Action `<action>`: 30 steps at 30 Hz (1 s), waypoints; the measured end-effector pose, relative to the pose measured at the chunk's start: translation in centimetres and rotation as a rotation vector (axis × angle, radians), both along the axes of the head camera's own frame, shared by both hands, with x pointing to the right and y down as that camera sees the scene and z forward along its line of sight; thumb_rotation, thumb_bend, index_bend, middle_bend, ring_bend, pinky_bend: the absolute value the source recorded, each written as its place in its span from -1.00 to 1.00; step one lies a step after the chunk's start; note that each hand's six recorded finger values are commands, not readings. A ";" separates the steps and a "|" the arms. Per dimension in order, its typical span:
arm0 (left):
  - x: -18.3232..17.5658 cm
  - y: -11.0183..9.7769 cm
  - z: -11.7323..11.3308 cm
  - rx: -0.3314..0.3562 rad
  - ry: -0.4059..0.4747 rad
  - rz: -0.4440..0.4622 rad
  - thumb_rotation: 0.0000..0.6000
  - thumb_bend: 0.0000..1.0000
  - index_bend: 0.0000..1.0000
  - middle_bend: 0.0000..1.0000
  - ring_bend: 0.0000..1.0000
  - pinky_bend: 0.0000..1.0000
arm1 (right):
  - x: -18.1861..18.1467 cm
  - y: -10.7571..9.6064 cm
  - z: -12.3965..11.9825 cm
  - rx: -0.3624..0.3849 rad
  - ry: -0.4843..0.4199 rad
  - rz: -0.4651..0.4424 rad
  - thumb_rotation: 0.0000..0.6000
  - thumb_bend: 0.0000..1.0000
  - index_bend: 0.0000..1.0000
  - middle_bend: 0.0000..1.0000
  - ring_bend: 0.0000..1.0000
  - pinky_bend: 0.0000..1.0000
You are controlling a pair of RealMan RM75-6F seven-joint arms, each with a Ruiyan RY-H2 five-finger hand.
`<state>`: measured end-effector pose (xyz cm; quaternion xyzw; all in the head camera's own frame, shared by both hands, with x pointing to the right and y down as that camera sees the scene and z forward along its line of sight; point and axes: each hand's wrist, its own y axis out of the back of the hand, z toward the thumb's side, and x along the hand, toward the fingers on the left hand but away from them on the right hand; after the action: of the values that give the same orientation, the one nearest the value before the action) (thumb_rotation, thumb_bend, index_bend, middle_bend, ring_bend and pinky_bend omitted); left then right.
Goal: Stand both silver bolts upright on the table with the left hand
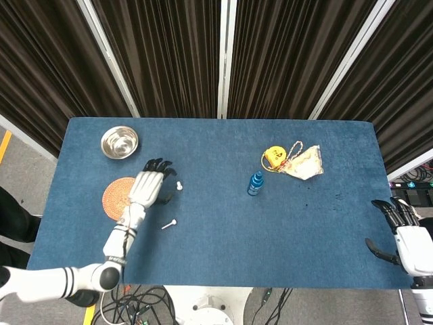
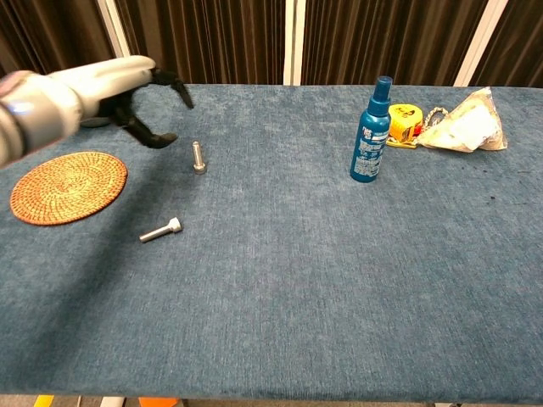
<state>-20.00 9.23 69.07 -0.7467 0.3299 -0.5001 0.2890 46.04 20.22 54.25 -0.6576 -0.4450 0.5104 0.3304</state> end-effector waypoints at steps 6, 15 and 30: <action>-1.9 4.1 -1.1 -0.017 0.011 0.031 1.00 -0.51 -0.19 -0.75 -1.00 -1.00 | -0.3 -0.1 0.0 0.002 -0.004 -0.011 1.00 -0.62 -0.74 -0.68 -0.94 -0.80; -1.5 8.1 0.1 -0.076 0.009 0.068 1.00 -0.61 -0.15 -0.74 -1.00 -1.00 | -0.5 0.1 -0.2 0.006 -0.004 -0.017 1.00 -0.62 -0.74 -0.68 -0.94 -0.80; -1.1 9.1 3.2 -0.137 -0.031 -0.004 1.00 -0.54 -0.08 -0.72 -1.00 -1.00 | -0.5 0.1 -0.4 0.011 0.000 -0.014 1.00 -0.62 -0.74 -0.68 -0.94 -0.80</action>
<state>-21.12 18.32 72.30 -0.7562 0.2916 -0.5338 0.2412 45.53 20.32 53.87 -0.6586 -0.4432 0.5058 0.3375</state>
